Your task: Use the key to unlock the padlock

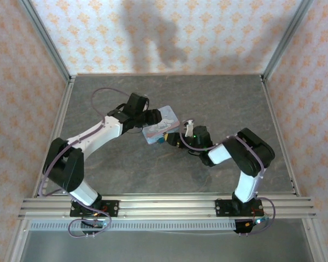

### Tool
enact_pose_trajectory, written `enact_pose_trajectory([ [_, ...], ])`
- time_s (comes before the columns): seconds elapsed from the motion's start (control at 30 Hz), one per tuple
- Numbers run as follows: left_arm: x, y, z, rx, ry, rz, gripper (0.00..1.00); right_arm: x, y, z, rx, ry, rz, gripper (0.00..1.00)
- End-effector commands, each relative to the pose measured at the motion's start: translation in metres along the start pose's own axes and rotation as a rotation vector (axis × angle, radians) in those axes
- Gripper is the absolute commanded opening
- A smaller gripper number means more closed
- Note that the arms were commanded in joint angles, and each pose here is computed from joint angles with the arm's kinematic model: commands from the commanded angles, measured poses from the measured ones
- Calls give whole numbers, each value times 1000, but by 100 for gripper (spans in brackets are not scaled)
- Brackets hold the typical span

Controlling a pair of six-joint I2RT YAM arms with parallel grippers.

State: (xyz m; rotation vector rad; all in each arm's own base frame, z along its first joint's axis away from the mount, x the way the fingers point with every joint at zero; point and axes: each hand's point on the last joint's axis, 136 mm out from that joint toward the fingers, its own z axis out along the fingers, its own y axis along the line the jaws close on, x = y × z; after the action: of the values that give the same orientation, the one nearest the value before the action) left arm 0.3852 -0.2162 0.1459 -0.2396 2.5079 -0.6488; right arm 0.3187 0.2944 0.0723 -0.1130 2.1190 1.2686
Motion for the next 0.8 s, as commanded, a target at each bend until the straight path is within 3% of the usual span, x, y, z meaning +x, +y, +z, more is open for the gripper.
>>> enact_pose_trajectory([
  [0.0, 0, -8, 11, 19, 30, 19, 56, -14, 21, 9, -90, -51, -51, 62],
  [0.3, 9, 8, 40, -39, 76, 11, 56, -3, 6, 24, -74, -9, -52, 61],
  [0.77, 15, 25, 59, -105, 91, -8, 55, 0, 9, 40, -136, 2, -70, 60],
])
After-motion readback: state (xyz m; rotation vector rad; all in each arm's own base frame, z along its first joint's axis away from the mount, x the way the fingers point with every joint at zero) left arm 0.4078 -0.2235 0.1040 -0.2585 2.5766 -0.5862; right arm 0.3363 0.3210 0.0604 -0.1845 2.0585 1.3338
